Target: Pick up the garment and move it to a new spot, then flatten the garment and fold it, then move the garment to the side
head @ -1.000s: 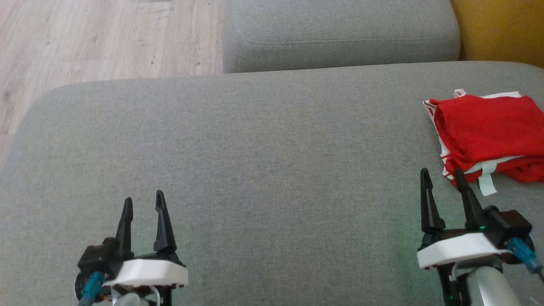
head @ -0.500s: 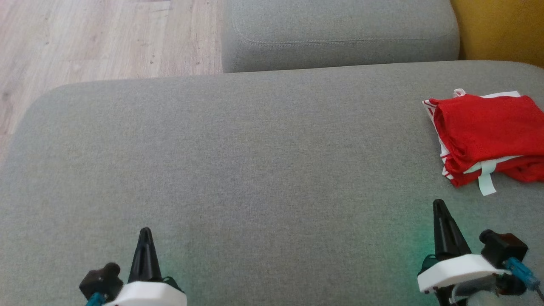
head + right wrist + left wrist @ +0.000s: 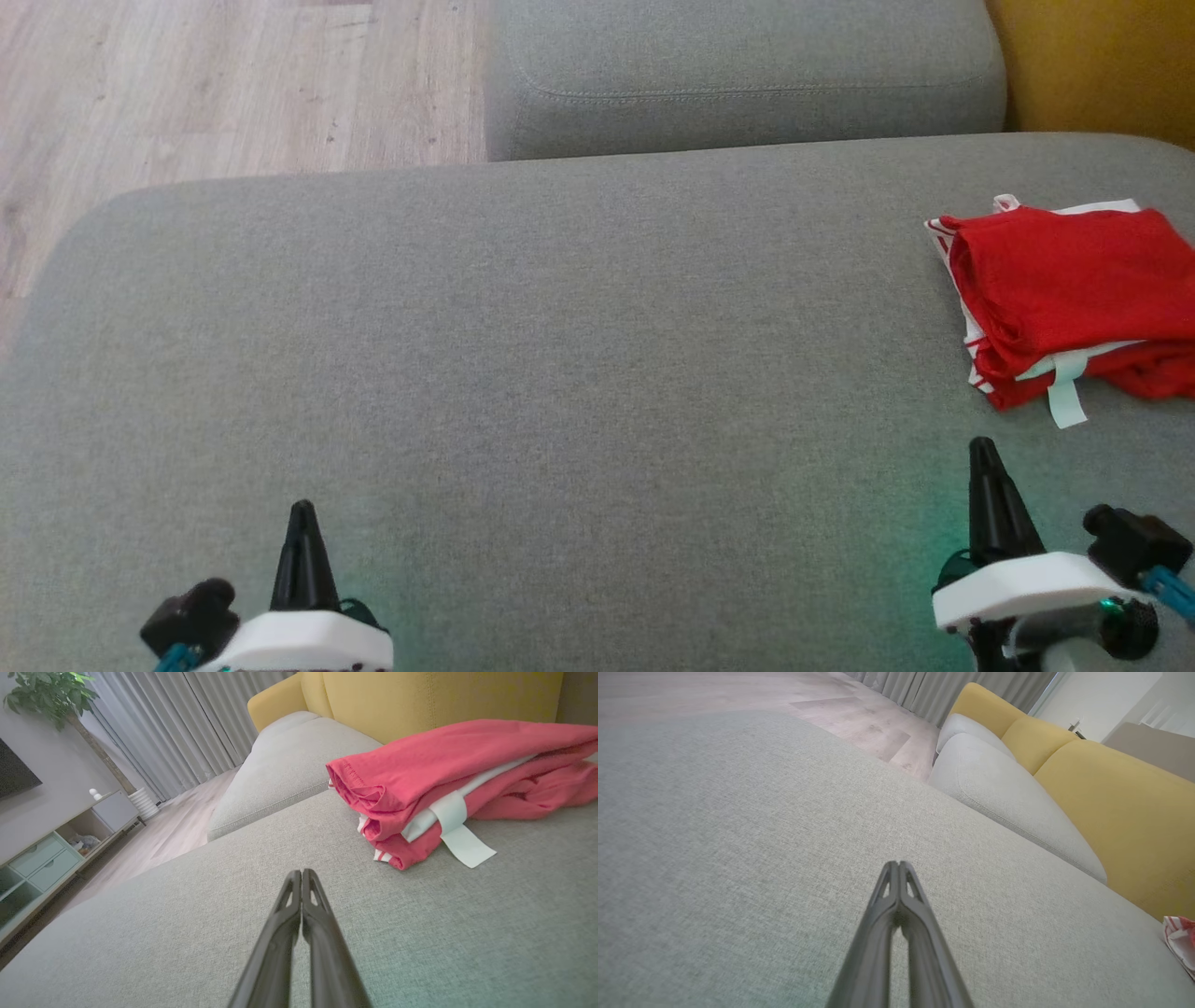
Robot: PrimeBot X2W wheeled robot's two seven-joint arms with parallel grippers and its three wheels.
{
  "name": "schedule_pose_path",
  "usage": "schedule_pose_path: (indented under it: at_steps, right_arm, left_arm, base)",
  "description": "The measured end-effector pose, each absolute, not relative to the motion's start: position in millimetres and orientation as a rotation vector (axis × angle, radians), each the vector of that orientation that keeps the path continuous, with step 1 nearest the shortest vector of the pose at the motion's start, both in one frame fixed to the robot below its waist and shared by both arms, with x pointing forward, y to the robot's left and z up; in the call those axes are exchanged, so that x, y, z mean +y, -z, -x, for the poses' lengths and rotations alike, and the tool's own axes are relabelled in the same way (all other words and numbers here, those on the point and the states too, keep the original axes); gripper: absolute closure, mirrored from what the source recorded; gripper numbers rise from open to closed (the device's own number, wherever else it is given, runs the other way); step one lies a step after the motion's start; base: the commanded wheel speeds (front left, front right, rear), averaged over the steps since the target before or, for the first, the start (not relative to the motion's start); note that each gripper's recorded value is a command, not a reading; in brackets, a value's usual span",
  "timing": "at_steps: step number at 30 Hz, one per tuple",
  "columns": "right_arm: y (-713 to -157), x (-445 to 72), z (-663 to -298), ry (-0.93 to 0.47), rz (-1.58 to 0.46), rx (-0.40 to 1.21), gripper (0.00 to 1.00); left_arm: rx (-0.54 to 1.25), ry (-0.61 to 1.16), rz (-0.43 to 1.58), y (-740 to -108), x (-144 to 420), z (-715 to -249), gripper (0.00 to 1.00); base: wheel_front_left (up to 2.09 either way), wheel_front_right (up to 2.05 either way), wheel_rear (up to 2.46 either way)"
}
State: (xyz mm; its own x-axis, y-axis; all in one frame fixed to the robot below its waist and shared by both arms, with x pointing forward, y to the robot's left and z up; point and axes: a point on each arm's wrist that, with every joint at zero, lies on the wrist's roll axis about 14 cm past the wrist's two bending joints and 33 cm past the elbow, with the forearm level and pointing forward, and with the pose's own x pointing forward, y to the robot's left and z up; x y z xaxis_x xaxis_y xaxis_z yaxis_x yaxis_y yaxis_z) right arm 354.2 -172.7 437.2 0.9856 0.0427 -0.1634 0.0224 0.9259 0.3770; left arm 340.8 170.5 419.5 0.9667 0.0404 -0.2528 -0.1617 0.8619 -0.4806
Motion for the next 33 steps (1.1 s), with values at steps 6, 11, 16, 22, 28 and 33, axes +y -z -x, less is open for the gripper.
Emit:
schedule_pose_path:
  at_steps: [6, 11, 16, 22, 28, 33]
  right_arm:
    - [-438.0, -176.4, -355.0, 0.011, -0.455, 0.173, 1.00]
    - [-439.5, -179.6, -356.6, 0.029, -0.511, 0.171, 1.00]
    - [-440.2, -182.0, -357.2, 0.045, -0.568, 0.169, 1.00]
    - [-442.3, -184.4, -359.2, 0.059, -0.636, 0.166, 1.00]
    - [-444.0, -186.7, -360.2, 0.073, -0.704, 0.162, 1.00]
    - [-444.2, -188.4, -360.1, 0.083, -0.761, 0.164, 1.00]
  left_arm:
    - [0.244, -0.113, 0.585, -420.1, 171.0, -341.9, 1.00]
    - [0.246, -0.128, 0.633, -420.2, 173.2, -342.6, 1.00]
    - [0.241, -0.131, 0.685, -423.1, 174.5, -345.9, 1.00]
    - [0.241, -0.138, 0.747, -424.4, 175.6, -347.1, 1.00]
    - [0.236, -0.136, 0.809, -427.7, 175.3, -350.3, 1.00]
    - [0.232, -0.144, 0.861, -429.2, 177.6, -351.2, 1.00]
  base:
    - [0.00, 0.00, 0.00]
    - [0.00, 0.00, 0.00]
    - [0.00, 0.00, 0.00]
    - [0.00, 0.00, 0.00]
    - [0.00, 0.00, 0.00]
    - [0.00, 0.00, 0.00]
